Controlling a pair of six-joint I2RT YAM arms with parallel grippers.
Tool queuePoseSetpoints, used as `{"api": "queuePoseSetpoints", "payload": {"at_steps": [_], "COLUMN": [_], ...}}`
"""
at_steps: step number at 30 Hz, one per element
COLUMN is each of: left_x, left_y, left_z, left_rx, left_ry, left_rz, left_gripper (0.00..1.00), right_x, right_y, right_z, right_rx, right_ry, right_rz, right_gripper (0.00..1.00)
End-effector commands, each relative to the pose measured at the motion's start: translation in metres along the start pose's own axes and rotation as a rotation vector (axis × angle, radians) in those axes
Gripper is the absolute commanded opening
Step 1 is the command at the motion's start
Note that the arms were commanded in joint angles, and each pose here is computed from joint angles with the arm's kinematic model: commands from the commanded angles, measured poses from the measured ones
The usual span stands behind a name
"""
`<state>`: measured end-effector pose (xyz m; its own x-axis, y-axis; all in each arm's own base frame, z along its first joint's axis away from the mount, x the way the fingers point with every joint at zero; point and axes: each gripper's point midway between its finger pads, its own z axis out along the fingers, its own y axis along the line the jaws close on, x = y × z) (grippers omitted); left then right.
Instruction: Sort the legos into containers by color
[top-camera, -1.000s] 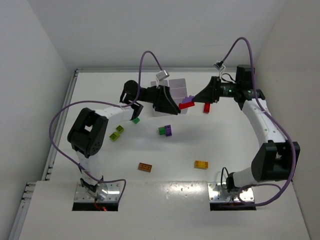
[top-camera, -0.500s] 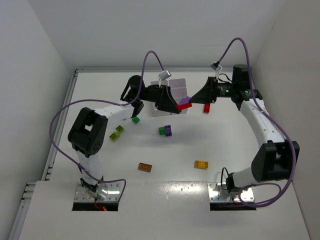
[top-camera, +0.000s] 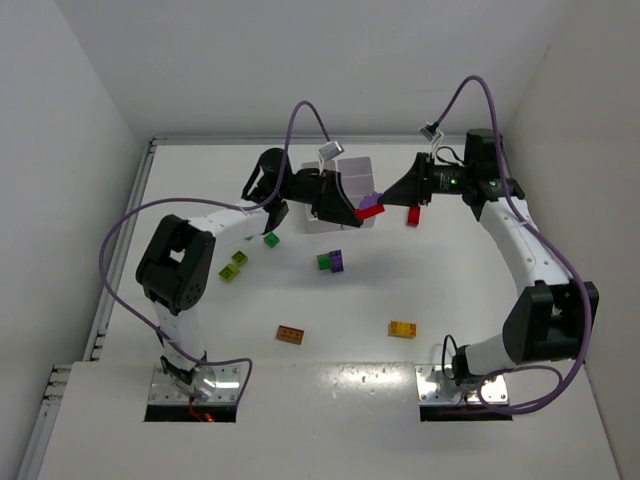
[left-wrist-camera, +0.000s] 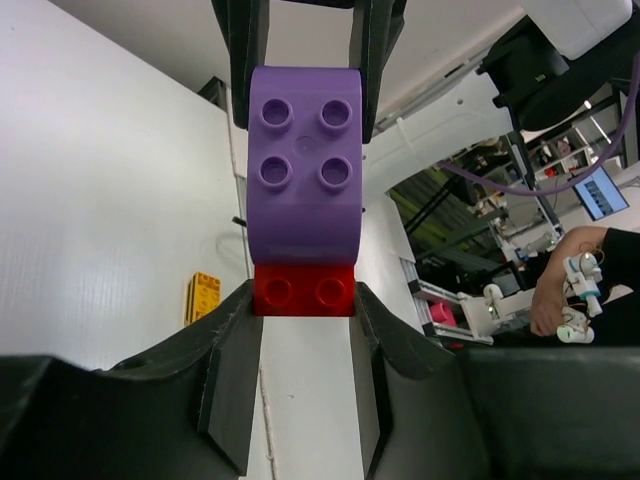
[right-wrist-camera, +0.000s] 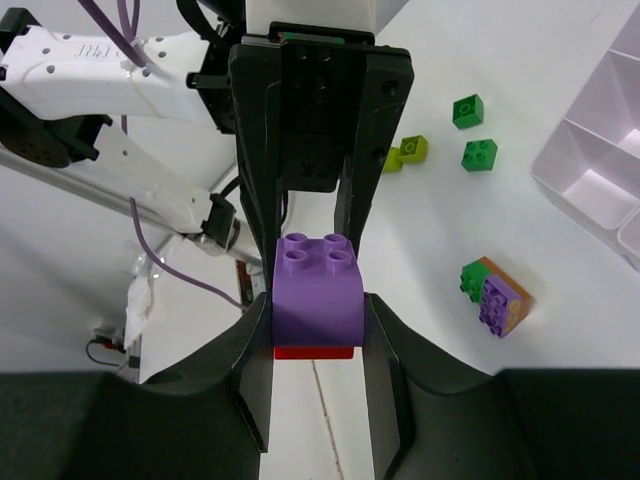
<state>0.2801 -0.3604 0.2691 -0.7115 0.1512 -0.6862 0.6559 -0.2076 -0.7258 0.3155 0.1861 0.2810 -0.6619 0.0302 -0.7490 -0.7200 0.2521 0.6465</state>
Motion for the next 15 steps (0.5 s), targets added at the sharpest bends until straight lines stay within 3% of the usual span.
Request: {"api": "queuePoseSetpoints", "payload": {"at_steps": [1, 5, 8, 15], "left_x": [0.003, 0.026, 0.05, 0.059], "left_y": [-0.011, -0.007, 0.002, -0.003], "left_z": [0.009, 0.025, 0.037, 0.039], "left_rx": [0.024, 0.01, -0.059, -0.088], "left_ry": [0.016, 0.078, 0.181, 0.183], "left_rz": [0.044, 0.039, 0.085, 0.101], "left_gripper": [0.08, 0.0, 0.0, 0.0], "right_x": [-0.008, -0.02, -0.031, -0.034], "right_y": [0.009, 0.003, 0.0, -0.009], "right_z": [0.004, 0.007, 0.008, 0.013], "right_rx": [-0.029, -0.009, 0.013, 0.055], "right_ry": [-0.01, -0.055, -0.1, -0.141], "right_rz": [-0.057, -0.034, 0.003, 0.031], "right_gripper": [0.0, 0.0, 0.0, 0.0]}}
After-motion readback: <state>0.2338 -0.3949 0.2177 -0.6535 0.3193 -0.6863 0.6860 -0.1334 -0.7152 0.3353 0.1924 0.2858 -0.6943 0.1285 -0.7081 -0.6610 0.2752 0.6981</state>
